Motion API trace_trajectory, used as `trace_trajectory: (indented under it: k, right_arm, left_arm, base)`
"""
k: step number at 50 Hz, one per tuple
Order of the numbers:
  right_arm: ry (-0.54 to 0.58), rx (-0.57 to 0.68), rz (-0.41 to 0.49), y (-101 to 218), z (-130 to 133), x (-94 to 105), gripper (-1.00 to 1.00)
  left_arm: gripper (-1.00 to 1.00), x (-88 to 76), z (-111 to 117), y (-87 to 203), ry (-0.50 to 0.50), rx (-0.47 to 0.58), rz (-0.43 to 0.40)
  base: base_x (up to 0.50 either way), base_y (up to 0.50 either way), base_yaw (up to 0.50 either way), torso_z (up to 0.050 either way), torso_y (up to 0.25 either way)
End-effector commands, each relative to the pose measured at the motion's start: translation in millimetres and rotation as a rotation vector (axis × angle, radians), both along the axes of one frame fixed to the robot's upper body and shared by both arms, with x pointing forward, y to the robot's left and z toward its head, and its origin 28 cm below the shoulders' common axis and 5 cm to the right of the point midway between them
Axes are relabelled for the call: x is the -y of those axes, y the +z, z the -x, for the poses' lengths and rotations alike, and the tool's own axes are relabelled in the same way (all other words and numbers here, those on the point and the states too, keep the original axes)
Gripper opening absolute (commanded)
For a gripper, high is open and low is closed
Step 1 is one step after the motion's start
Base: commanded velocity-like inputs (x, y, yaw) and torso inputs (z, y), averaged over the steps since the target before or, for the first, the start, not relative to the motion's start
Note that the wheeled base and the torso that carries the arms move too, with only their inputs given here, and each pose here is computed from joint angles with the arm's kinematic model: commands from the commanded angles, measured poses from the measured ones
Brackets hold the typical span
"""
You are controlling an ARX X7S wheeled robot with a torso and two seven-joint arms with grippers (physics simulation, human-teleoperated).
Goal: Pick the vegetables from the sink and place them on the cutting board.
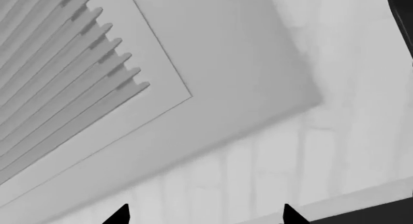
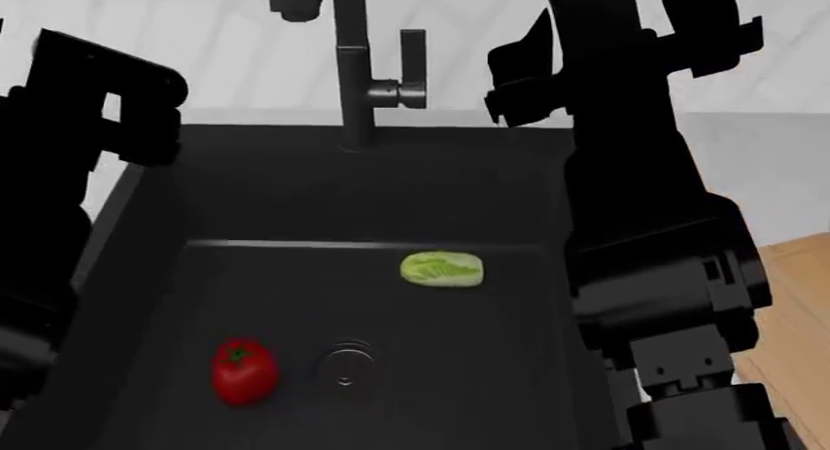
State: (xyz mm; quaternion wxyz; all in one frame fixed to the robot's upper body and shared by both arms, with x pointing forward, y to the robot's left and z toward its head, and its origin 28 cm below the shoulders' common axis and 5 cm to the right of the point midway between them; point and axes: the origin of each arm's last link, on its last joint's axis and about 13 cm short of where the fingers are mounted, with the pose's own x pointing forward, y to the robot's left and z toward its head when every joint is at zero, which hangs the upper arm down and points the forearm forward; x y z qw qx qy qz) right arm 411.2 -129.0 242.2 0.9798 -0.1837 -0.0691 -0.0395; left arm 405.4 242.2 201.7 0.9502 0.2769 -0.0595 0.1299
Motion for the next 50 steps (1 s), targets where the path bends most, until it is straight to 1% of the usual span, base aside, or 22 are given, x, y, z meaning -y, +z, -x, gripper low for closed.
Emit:
trace_trajectory:
  k: [1,5,8,9,12,21,23,26,27,29,30,32,33,34,36,38,39,41,42,44,48,50]
  right_arm:
    - [0.026,-0.005,0.025,1.4,3.5,-3.5,1.0]
    - [0.03,-0.003,0.026,1.1,3.9,-3.7,1.0]
    - [0.036,-0.009,0.017,1.6,4.6,-4.4,1.0]
    - [0.042,-0.017,0.014,1.4,4.8,-4.5,1.0]
    - [0.034,-0.023,-0.002,0.8,5.2,-2.4,1.0]
    - [0.045,-0.077,-0.043,-3.8,5.5,-0.4,1.0]
    - [0.069,-0.103,-0.045,-1.0,8.1,0.7,1.0]
    - [0.114,-0.139,-0.02,7.1,12.2,3.9,1.0]
    - [0.147,-0.172,0.003,11.5,15.6,4.4,1.0]
    - [0.208,-0.236,0.075,17.3,22.8,8.6,1.0]
    - [0.245,-0.242,0.091,25.0,28.3,11.2,1.0]
    - [0.3,-0.239,0.094,39.9,38.4,15.1,1.0]
    - [0.332,-0.264,0.111,42.4,43.1,15.2,1.0]
    - [0.347,-0.276,0.113,43.3,45.4,15.4,1.0]
    - [0.426,-0.354,0.153,49.6,53.9,19.4,1.0]
    - [0.492,-0.382,0.157,71.8,62.4,24.3,1.0]
    - [0.499,-0.386,0.152,80.3,64.7,25.7,1.0]
    - [0.521,-0.406,0.173,88.9,67.4,27.4,1.0]
    - [0.539,-0.411,0.177,91.4,69.1,27.5,1.0]
    - [0.557,-0.427,0.191,94.5,72.6,26.4,1.0]
    - [0.602,-0.527,0.259,93.1,79.3,23.9,1.0]
    - [0.599,-0.538,0.256,97.2,80.9,24.4,1.0]
  left_arm:
    - [1.0,-0.1,1.2,2.7,-0.017,-0.016,-0.002]
    - [1.0,-0.5,1.7,4.4,-0.006,-0.003,0.004]
    - [1.0,-3.2,1.8,3.6,0.024,0.017,0.06]
    - [1.0,-5.1,3.1,2.7,0.018,0.033,0.068]
    - [1.0,-8.9,3.4,0.5,0.018,0.013,0.082]
    - [1.0,-10.9,7.9,0.6,-0.028,0.008,0.106]
    - [1.0,-12.1,10.2,-0.7,-0.054,-0.002,0.056]
    - [1.0,-14.6,12.8,-0.6,-0.094,-0.025,0.031]
    - [1.0,-15.2,14.7,0.4,-0.127,-0.044,0.012]
    - [1.0,-18.5,19.8,5.5,-0.258,-0.088,-0.04]
    - [1.0,-23.0,22.8,10.7,-0.287,-0.095,-0.072]
    - [1.0,-30.0,31.9,23.9,-0.311,-0.095,-0.088]
    - [1.0,-31.6,36.4,25.2,-0.33,-0.094,-0.124]
    - [1.0,-31.7,40.5,28.0,-0.354,-0.097,-0.12]
    - [1.0,-34.9,52.9,35.3,-0.498,-0.135,-0.133]
    - [1.0,-38.0,68.5,52.3,-0.652,-0.156,-0.183]
    - [1.0,-40.6,71.1,57.0,-0.683,-0.171,-0.215]
    - [1.0,-44.6,75.0,67.8,-0.704,-0.174,-0.259]
    - [1.0,-46.7,75.8,73.5,-0.704,-0.176,-0.247]
    - [1.0,-49.6,80.1,79.2,-0.74,-0.189,-0.27]
    - [1.0,-53.8,91.6,85.0,-0.812,-0.227,-0.313]
    - [1.0,-55.0,95.4,88.7,-0.826,-0.236,-0.325]
  base:
    - [0.5,0.0,0.0,0.0,0.0]
    - [0.5,0.0,0.0,0.0,0.0]
    - [0.5,0.0,0.0,0.0,0.0]
    - [0.5,0.0,0.0,0.0,0.0]
    - [0.5,0.0,0.0,0.0,0.003]
    - [0.4,0.0,0.0,0.0,0.001]
    - [0.0,0.0,0.0,0.0,0.0]
    - [0.0,0.0,0.0,0.0,-0.25]
    - [0.0,0.0,0.0,0.0,-0.25]
    - [0.0,0.0,0.0,0.0,-0.25]
    - [0.0,0.0,0.0,0.0,-0.25]
    - [0.0,0.0,0.0,0.0,-0.106]
    - [0.0,0.0,0.0,0.0,-0.123]
    - [0.0,0.0,0.0,0.0,-0.143]
    - [0.0,0.0,0.0,0.0,-0.025]
    - [0.0,0.0,0.0,0.0,0.0]
    - [0.0,0.0,0.0,0.0,0.0]
    - [0.0,0.0,0.0,0.0,0.0]
    - [0.0,0.0,0.0,0.0,0.0]
    - [0.0,0.0,0.0,0.0,0.0]
    - [0.0,0.0,0.0,0.0,0.0]
    - [0.0,0.0,0.0,0.0,0.0]
